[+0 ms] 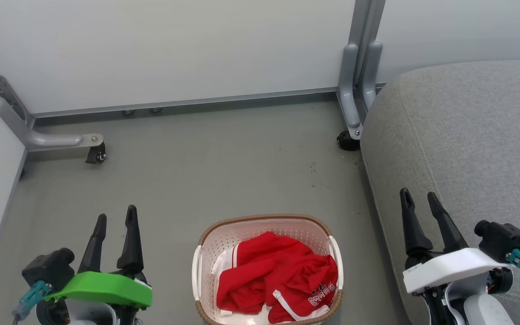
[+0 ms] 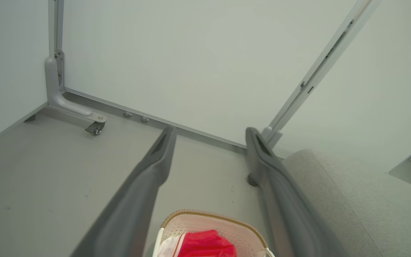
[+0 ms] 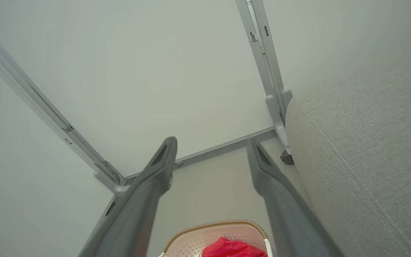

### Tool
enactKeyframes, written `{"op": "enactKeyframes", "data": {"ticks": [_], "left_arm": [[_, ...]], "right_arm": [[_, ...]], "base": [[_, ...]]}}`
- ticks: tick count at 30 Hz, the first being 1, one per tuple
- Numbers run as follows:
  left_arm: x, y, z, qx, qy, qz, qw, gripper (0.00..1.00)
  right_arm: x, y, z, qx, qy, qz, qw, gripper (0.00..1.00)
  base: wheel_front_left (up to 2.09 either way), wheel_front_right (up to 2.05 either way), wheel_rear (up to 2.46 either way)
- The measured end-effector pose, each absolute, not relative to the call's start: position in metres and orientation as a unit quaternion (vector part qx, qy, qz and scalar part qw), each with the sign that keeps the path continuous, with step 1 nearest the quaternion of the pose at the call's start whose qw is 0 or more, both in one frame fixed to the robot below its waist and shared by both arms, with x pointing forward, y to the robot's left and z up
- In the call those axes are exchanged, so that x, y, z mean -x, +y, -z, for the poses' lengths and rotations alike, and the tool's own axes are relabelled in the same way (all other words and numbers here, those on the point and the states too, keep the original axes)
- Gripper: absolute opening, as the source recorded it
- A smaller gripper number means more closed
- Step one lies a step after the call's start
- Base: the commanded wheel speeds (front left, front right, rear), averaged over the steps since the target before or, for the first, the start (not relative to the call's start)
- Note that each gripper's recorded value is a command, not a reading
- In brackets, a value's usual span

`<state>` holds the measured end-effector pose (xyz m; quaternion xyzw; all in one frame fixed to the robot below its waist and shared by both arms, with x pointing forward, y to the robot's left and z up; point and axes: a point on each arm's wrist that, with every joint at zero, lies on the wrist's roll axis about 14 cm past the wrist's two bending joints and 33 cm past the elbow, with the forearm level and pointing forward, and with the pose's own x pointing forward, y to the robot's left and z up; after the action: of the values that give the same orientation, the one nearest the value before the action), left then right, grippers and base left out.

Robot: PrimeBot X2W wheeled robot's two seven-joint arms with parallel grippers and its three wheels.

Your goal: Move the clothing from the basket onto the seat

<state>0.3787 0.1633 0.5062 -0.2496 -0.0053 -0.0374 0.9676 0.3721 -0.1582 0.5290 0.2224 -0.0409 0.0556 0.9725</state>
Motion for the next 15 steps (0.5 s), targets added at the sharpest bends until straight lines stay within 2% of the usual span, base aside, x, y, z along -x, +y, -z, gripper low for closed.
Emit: {"op": "enactKeyframes", "data": {"ticks": [15], "left_arm": [[-0.376, 0.158, -0.496, 0.183, 0.003, 0.044, 0.982, 1.0]], "right_arm": [[-0.369, -0.148, -0.527, -0.175, -0.039, -0.071, 0.981, 1.0]], "base": [[0.0, 0.0, 0.0]]}}
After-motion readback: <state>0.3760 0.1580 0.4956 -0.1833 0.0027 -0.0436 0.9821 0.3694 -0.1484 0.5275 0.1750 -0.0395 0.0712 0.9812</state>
